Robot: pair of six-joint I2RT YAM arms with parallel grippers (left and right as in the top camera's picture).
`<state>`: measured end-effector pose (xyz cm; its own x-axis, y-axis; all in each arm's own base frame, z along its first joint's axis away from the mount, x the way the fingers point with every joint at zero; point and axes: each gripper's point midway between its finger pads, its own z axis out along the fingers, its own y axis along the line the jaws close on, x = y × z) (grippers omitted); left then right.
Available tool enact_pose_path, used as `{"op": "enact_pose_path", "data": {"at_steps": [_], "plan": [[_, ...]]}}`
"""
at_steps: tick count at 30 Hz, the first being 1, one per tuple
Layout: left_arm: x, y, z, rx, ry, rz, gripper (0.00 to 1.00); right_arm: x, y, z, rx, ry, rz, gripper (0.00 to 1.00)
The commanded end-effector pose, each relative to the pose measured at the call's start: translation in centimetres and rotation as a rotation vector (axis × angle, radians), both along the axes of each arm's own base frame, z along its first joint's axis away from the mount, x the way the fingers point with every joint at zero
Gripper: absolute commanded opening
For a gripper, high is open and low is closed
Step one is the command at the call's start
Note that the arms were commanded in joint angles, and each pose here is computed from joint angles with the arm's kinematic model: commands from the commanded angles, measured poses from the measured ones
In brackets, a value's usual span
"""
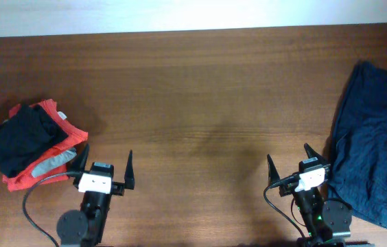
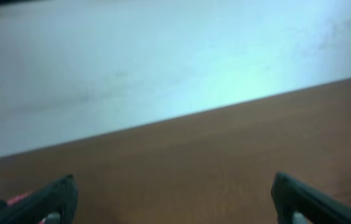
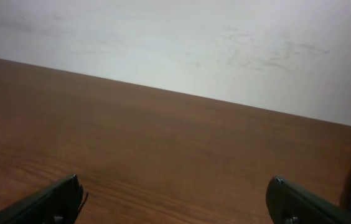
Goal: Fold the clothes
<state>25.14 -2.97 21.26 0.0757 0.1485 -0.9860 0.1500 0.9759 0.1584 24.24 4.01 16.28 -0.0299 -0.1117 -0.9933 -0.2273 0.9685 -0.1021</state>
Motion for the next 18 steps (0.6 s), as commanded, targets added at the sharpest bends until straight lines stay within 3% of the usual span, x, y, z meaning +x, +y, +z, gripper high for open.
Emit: {"op": "enact_pose_path", "data": {"at_steps": [1,5,15,18], "plan": [[-0.2,0.3,-0.2,-0.006,-0.079,0.017,0.99,-0.1,0.3,-0.2,-0.006,0.0,0.014,0.99],[-0.5,1.4,-0.2,-0.011,-0.085,0.079,0.99,-0.1,0.3,-0.2,-0.006,0.0,0.014,0.99],[-0.6,1.6,-5.5,0.003,0.126,0.092,0.99,-0.1,0.3,-0.2,-0.006,0.0,0.014,0.99],[-0.6,1.6,-5.6,0.003,0.129,0.095,0.99,-0.1,0.3,-0.2,-0.006,0.0,0.014,0.99]]}}
